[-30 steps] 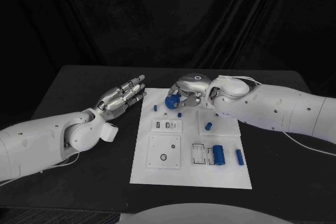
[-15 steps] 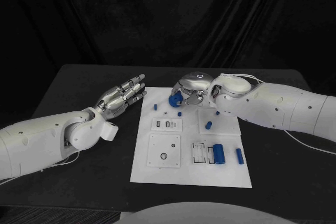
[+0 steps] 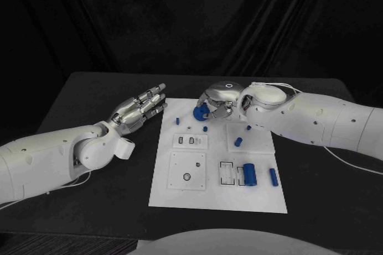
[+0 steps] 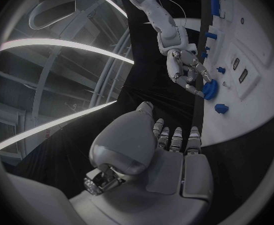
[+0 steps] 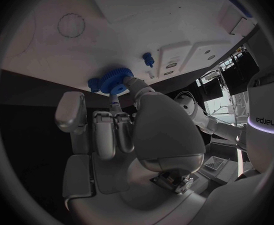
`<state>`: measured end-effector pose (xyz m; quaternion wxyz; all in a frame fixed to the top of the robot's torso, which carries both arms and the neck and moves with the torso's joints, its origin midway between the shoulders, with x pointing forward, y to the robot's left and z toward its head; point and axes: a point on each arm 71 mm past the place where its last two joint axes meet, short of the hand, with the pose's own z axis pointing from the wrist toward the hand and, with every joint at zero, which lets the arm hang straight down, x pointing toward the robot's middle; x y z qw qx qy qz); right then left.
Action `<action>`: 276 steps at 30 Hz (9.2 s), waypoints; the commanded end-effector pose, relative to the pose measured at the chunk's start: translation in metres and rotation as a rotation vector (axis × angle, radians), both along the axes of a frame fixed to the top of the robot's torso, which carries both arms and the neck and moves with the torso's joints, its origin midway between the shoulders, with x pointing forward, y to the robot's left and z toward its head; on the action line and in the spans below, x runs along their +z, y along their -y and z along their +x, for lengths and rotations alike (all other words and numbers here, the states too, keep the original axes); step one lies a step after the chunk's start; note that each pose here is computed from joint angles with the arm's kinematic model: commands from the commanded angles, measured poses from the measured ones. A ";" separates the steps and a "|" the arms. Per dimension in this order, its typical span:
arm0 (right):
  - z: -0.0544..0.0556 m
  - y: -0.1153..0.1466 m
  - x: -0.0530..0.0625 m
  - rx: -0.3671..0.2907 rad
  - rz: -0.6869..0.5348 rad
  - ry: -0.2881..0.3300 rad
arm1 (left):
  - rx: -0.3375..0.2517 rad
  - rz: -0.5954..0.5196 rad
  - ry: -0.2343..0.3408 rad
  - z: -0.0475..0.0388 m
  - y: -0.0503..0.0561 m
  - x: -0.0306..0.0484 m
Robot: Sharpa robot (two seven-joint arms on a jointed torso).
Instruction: Assemble the parts on the task board
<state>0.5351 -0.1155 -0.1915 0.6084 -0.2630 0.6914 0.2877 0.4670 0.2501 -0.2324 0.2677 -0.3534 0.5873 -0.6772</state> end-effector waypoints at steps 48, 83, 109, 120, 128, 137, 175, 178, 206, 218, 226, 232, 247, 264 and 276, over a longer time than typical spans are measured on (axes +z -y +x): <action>-0.039 0.182 0.060 -0.357 0.220 0.116 | -0.005 -0.019 0.015 -0.0040 -0.004 0.0023; -0.051 0.220 -0.011 -0.381 0.115 0.038 | -0.008 -0.019 0.006 -0.0051 -0.006 0.0004; -0.045 0.208 -0.019 -0.383 0.103 0.009 | -0.019 -0.018 -0.003 -0.0052 -0.004 -0.0011; -0.045 0.206 -0.025 -0.390 0.091 -0.012 | -0.021 -0.017 -0.006 -0.0052 -0.005 -0.0015; -0.044 0.205 -0.029 -0.398 0.084 -0.023 | -0.023 -0.017 -0.008 -0.0051 -0.004 -0.0018; -0.043 0.203 -0.031 -0.397 0.083 -0.025 | -0.023 -0.016 -0.010 -0.0052 -0.005 -0.0020; -0.053 0.179 -0.014 -0.319 0.237 0.064 | -0.026 -0.012 -0.018 -0.0057 -0.006 -0.0031; -0.059 0.161 0.001 -0.275 0.275 0.068 | -0.026 -0.012 -0.018 -0.0058 -0.006 -0.0031; -0.085 0.030 -0.026 -0.029 0.281 -0.158 | -0.040 -0.017 -0.021 -0.0058 0.000 -0.0033; -0.085 0.019 -0.036 -0.031 0.268 -0.188 | -0.048 -0.017 -0.024 -0.0049 0.002 -0.0039; -0.085 0.015 -0.041 -0.033 0.262 -0.198 | -0.051 -0.017 -0.027 -0.0047 0.003 -0.0042; -0.083 0.015 -0.044 -0.043 0.244 -0.201 | -0.055 -0.017 -0.028 -0.0046 0.004 -0.0043; -0.081 0.014 -0.049 -0.065 0.218 -0.199 | -0.062 -0.017 -0.033 -0.0043 0.005 -0.0048; -0.082 0.011 -0.052 -0.055 0.185 -0.210 | -0.068 -0.016 -0.037 -0.0034 0.006 -0.0056; -0.083 0.010 -0.055 -0.059 0.168 -0.228 | -0.070 -0.016 -0.039 -0.0032 0.006 -0.0063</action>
